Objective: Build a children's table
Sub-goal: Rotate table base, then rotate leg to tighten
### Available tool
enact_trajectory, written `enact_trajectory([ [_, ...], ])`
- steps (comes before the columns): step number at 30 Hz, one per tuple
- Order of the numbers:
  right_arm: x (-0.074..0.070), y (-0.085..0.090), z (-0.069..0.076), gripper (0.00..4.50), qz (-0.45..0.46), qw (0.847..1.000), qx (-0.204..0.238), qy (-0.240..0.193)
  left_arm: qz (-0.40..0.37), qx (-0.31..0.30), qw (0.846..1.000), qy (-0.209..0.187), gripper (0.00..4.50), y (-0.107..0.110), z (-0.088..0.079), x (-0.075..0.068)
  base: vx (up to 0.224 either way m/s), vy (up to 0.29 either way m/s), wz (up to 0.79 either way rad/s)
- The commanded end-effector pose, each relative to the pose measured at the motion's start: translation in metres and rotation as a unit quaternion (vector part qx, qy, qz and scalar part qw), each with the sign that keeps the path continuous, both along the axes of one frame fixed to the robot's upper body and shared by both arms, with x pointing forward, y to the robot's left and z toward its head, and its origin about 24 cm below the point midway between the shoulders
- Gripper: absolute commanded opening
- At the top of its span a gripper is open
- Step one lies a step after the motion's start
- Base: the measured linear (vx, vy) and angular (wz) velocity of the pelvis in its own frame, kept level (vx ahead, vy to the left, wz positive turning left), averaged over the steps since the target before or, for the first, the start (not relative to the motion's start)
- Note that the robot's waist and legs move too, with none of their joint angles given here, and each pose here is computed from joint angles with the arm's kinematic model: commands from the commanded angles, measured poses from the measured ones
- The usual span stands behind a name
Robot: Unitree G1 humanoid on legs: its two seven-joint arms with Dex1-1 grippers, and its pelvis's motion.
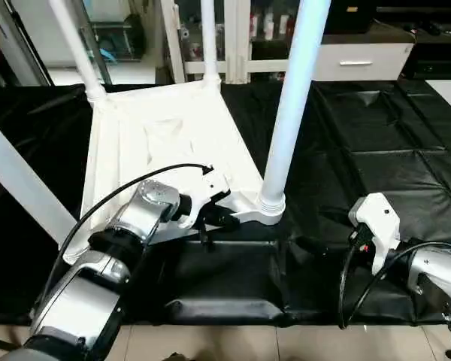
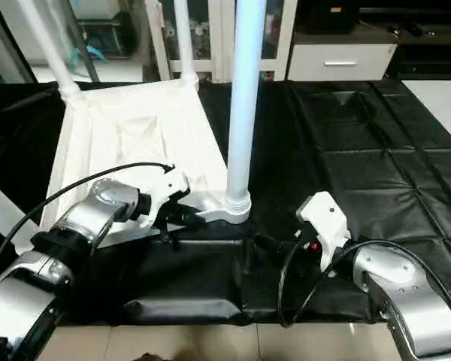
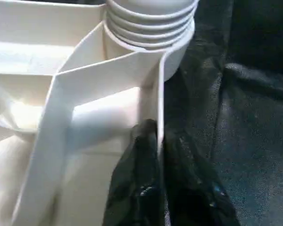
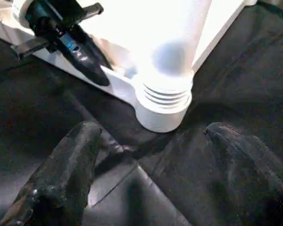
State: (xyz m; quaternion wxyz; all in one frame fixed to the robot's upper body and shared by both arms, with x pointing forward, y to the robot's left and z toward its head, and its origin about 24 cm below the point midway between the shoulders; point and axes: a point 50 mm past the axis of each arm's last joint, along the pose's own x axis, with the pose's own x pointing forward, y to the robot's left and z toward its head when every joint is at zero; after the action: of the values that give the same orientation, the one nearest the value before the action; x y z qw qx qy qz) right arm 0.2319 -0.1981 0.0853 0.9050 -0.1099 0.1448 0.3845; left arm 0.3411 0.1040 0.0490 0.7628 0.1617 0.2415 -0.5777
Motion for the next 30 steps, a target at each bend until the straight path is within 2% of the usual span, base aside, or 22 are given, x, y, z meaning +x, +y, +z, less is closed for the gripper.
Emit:
enact_trajectory([
  [1, 0.003, -0.002, 0.001, 3.82, -0.017, 1.000, 0.004, 0.000, 0.002, 0.006, 1.000, 0.025, 0.02, 0.001, -0.010, -0.006, 0.000, 0.000, 0.00],
  [7, 0.006, -0.004, -0.002, 3.82, -0.034, 0.999, 0.023, 0.008, -0.015, -0.014, 0.999, 0.034, 0.02, -0.003, -0.013, -0.025, 0.000, 0.000, 0.00],
  [8, 0.009, -0.004, -0.001, 3.82, -0.034, 0.999, 0.036, 0.011, -0.027, -0.022, 0.999, 0.034, 0.02, -0.007, -0.014, -0.032, 0.000, 0.000, 0.00],
  [11, 0.014, -0.003, -0.001, 4.18, -0.026, 0.998, 0.052, 0.019, -0.042, -0.027, 0.998, 0.036, 0.00, -0.011, -0.014, -0.041, 0.000, 0.000, 0.00],
  [15, 0.018, 0.003, 0.001, 4.41, 0.017, 0.998, 0.060, 0.030, -0.044, -0.023, 0.998, 0.031, 0.00, -0.013, -0.015, -0.043, 0.000, 0.000, 0.00],
  [22, 0.035, 0.008, -0.005, 4.41, 0.085, 0.996, -0.015, 0.035, -0.055, -0.012, 0.998, 0.020, 0.00, -0.018, -0.011, -0.047, 0.000, 0.000, 0.00],
  [27, 0.048, 0.010, -0.007, 4.41, 0.092, 0.995, -0.034, 0.026, -0.057, -0.008, 0.998, 0.018, 0.00, -0.018, -0.009, -0.047, 0.000, 0.000, 0.00],
  [30, 0.054, 0.013, -0.008, 4.41, 0.097, 0.994, -0.031, 0.028, -0.057, -0.006, 0.998, 0.018, 0.00, -0.018, -0.009, -0.047, 0.000, 0.000, 0.00],
])
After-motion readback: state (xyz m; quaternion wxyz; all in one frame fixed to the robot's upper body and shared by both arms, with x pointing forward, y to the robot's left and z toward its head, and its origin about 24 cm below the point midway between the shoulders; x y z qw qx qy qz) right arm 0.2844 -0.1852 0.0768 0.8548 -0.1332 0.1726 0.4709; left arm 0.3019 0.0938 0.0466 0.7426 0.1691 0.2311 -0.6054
